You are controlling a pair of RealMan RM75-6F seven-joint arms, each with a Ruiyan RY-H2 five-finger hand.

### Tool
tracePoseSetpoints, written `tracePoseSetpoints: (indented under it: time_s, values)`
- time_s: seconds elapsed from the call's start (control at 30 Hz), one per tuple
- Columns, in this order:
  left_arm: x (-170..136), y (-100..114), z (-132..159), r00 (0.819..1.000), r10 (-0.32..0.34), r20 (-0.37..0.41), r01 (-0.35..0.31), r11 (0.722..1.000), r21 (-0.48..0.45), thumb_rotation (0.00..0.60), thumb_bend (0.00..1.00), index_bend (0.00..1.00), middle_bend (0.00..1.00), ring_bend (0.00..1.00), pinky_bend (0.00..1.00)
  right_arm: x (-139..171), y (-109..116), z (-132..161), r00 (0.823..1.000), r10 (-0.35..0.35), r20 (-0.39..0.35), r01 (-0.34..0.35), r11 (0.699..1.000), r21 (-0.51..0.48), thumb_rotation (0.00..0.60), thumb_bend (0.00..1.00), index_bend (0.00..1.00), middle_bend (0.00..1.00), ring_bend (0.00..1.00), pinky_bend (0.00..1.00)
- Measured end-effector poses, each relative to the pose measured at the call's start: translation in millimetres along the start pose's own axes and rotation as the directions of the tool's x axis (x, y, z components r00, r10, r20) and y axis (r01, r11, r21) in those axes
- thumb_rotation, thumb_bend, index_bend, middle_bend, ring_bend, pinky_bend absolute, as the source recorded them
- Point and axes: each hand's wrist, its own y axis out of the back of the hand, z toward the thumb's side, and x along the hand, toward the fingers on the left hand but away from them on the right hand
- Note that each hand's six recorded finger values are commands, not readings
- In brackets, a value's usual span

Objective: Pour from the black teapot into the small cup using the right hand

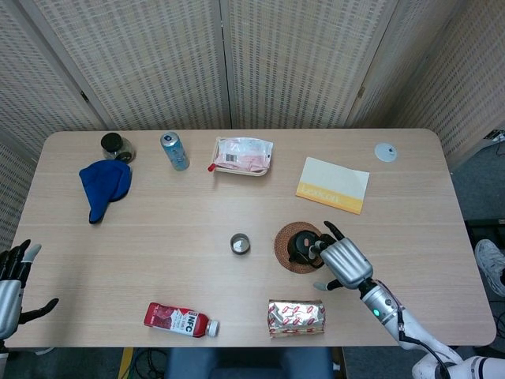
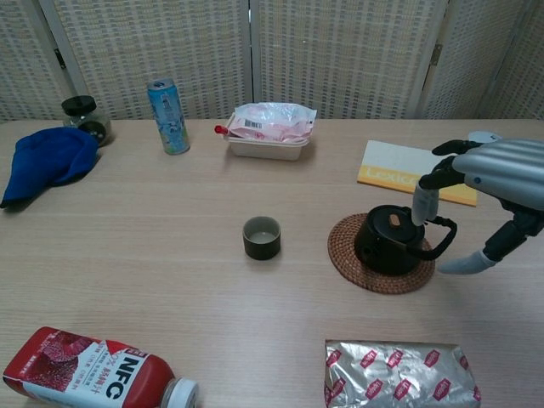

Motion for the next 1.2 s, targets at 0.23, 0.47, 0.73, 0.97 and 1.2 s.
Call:
tracePoseSetpoints:
  time_s: [0.23, 0.47, 0.73, 0.97, 1.2]
  values:
    - [-1.4, 0.7, -2.0, 1.000, 0.002, -0.007, -0.002, 1.000, 0.002, 0.600, 0.13, 0.00, 0.00, 0.00, 0.00, -5.0, -4.6, -1.4, 1.000, 0.004, 0.010, -0.005, 1.000, 0.020, 0.405, 0.00, 0.42, 0.42, 0.34, 0.00]
    - [-1.7, 0.4, -2.3, 1.000, 0.002, -0.008, -0.002, 1.000, 0.001, 0.600, 0.13, 0.00, 0.00, 0.00, 0.00, -7.3, -7.6, -4.3, 1.000, 0.014, 0.019, -0.015, 1.000, 0.027, 0.405, 0.00, 0.42, 0.44, 0.38, 0.00]
    - [-1.5, -0.6, -2.1, 1.000, 0.001, -0.010, -0.001, 1.000, 0.002, 0.600, 0.13, 0.00, 0.00, 0.00, 0.00, -12.2, -12.9, -6.9, 1.000, 0.030, 0.007, -0.031, 0.999, 0.039, 0.405, 0.00, 0.44, 0.47, 0.38, 0.00]
    - [-1.7, 0.3, -2.4, 1.000, 0.003, -0.013, -0.003, 1.000, 0.005, 0.600, 0.13, 0.00, 0.00, 0.00, 0.00, -16.8, -21.4, -7.3, 0.998, 0.058, -0.013, -0.057, 0.998, 0.038, 0.405, 0.00, 0.45, 0.48, 0.39, 0.00]
    - [-2.0, 0.3, -2.7, 1.000, 0.004, -0.016, -0.004, 1.000, 0.006, 0.600, 0.13, 0.00, 0.00, 0.00, 0.00, -20.6, -25.8, -8.3, 0.997, 0.071, -0.025, -0.071, 0.997, 0.032, 0.405, 0.00, 0.47, 0.49, 0.40, 0.00]
